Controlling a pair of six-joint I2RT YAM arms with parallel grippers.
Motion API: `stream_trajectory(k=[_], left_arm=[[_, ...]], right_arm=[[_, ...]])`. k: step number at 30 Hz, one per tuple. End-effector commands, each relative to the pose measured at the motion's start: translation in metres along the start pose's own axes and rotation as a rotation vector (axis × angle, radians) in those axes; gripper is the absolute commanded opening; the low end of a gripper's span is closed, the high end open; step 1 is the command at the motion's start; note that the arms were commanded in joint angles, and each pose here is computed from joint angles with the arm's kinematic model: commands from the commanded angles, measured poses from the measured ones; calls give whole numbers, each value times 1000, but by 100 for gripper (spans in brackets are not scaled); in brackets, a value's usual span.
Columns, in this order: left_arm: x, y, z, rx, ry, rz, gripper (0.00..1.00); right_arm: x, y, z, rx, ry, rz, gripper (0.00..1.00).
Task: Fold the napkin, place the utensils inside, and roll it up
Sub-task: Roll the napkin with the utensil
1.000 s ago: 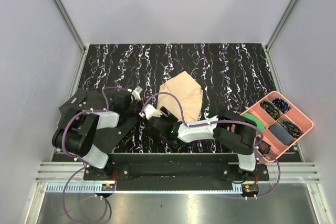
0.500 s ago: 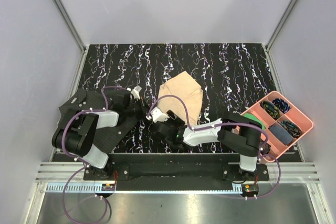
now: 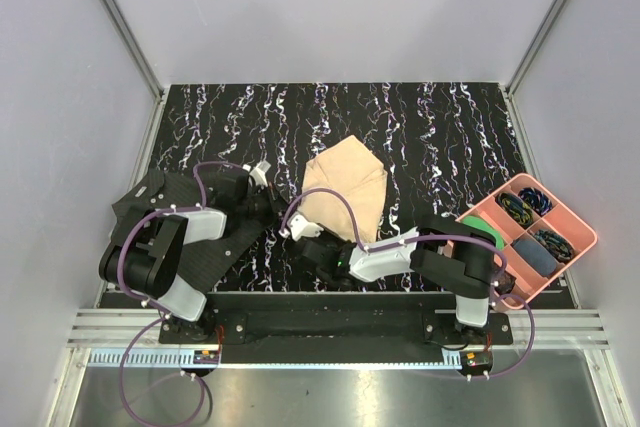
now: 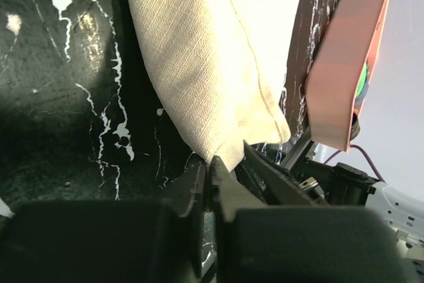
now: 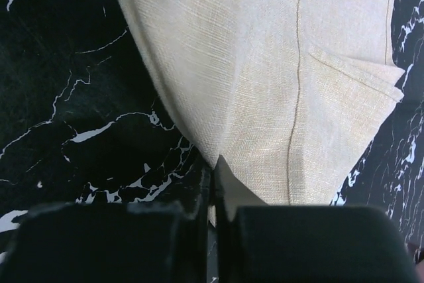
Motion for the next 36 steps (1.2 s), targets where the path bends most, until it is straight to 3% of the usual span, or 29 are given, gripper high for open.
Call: stream_trajectory(k=[1,4,10,20,25,36], left_arm=[[1,-10,17,56,-41,-53,34],[-2,-10,20,72,-65,-32,53],[-12,-6,17,109,-118,52,75],[-26,11,-2,170,-162,212,83],[-35,5,-5,241,-219,195,86],[-34,-4,-4,278,-223,106,90]], right_arm=[[-3,8,3,-13,20,81,0],[-8,7,8,-22,56,130,0],[-15,-5,24,42,137,272,0],[-4,-38,45,228,292,567,0],[5,-47,52,291,371,720,0],[29,-68,62,431,519,968,0]])
Point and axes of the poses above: each gripper's point midway between its finger pads, its own x axis out along the fingers, its own y axis along the line the jaws close on, z = x × y, the point moved 9 cm from there along -x, back along the fingers, and after that the axes turned 13 degrees about x, right-handed, at the moved point
